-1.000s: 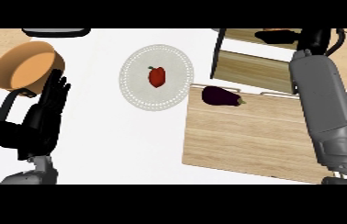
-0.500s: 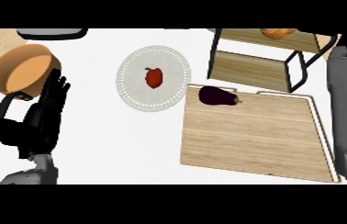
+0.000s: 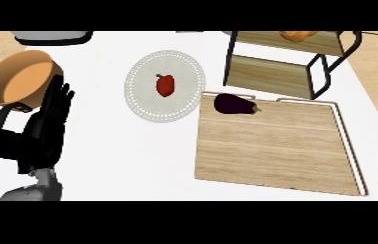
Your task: Pick the croissant from the tray and place it in the tiered shelf
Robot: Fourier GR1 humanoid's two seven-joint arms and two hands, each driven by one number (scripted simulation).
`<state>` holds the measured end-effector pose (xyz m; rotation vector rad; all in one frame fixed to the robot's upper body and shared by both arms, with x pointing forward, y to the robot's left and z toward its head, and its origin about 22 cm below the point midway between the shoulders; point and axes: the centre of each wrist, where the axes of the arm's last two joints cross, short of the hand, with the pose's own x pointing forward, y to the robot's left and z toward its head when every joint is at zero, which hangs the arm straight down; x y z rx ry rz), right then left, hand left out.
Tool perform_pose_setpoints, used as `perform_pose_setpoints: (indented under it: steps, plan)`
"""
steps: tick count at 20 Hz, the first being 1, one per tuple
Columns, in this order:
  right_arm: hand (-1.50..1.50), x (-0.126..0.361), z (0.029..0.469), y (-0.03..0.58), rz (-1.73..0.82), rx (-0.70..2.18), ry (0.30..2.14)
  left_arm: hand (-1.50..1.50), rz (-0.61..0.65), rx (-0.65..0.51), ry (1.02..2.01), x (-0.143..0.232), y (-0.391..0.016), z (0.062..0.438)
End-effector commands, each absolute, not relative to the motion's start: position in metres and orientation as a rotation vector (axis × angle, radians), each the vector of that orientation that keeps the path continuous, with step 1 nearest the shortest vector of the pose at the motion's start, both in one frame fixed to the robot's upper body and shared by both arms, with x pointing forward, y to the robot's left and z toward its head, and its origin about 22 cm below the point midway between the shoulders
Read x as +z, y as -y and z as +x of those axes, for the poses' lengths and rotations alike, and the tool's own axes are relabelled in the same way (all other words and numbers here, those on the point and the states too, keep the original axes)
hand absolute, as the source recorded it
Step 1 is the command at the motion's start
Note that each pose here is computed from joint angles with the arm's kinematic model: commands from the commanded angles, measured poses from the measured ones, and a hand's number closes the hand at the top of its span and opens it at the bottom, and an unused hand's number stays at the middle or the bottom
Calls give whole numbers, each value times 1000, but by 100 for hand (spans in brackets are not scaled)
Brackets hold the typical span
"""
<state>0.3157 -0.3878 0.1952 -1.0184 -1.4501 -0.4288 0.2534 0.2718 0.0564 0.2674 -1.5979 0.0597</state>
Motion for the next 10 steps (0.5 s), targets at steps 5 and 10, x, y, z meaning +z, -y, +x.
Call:
perform_pose_setpoints:
  steps: [5,10]
  plan:
    - [-150,197,222,433,-989,-427,1484,0,250,49,1603,71,-272,253]
    - [-150,206,185,437,-963,-398,1494,0,259,56,1593,53,-277,256]
